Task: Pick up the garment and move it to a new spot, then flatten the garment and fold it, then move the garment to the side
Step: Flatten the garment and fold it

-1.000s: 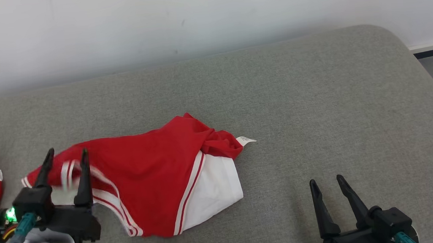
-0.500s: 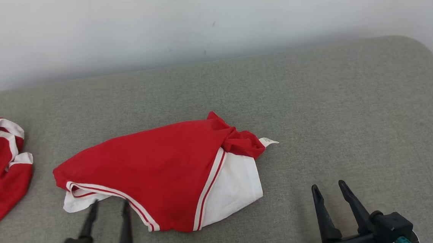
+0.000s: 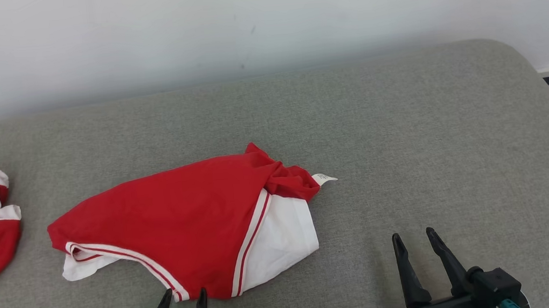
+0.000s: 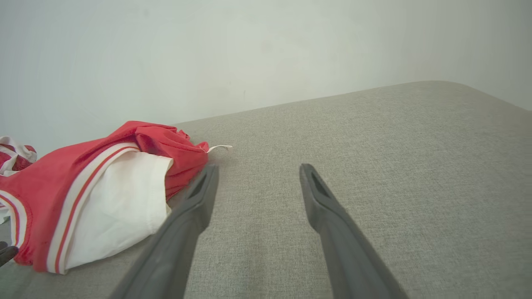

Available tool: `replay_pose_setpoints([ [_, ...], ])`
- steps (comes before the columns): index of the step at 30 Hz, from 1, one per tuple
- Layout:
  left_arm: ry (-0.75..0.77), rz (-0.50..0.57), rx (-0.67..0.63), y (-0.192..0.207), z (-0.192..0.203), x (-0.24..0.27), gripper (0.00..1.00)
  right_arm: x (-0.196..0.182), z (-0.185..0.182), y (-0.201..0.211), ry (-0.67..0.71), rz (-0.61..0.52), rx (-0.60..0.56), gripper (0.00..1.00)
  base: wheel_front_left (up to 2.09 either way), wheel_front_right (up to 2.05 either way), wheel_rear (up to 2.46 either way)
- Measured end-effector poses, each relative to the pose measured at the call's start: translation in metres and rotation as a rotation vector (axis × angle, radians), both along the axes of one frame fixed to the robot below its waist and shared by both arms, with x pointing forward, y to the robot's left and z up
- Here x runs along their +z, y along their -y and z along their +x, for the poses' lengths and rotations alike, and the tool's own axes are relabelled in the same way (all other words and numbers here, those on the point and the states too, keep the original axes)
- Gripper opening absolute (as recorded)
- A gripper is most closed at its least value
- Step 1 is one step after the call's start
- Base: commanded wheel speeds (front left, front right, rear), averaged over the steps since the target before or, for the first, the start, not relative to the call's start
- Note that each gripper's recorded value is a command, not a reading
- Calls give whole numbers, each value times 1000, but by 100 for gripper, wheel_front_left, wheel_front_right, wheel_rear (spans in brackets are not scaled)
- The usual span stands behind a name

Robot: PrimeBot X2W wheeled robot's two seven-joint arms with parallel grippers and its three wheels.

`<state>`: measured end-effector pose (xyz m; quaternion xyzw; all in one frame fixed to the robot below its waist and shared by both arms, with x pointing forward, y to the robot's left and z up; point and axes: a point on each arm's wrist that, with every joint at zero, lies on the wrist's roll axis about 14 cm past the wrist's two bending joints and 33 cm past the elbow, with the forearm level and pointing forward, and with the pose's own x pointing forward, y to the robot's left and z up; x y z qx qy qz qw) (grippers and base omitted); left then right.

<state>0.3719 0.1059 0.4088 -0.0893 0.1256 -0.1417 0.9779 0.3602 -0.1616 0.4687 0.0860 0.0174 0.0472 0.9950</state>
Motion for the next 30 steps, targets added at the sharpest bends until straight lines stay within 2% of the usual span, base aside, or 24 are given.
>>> replay_pose_setpoints([
  [4, -32, -4, -1, 2, 2, -9, 100, -2, -2, 5, -6, -2, -15, 100, 0, 0, 0],
  [6, -49, -4, 2, 1, 0, -13, 48, -1, -2, 5, -5, -2, -17, 100, 0, 0, 0],
  [7, -53, -5, 3, 1, 0, -14, 0, -1, -2, 5, -4, -2, -17, 100, 0, 0, 0],
  [14, -33, -12, 41, -10, 4, -7, 0, 0, 1, -1, 2, 1, 5, 100, 0, 0, 0],
  [20, 59, -26, 159, -52, 9, 20, 0, 0, 4, -10, 2, 5, 31, 100, 0, 0, 0],
  [30, 42, 88, 304, -134, -26, 16, 0, -1, 9, -23, -1, 17, 69, 100, 0, 0, 0],
])
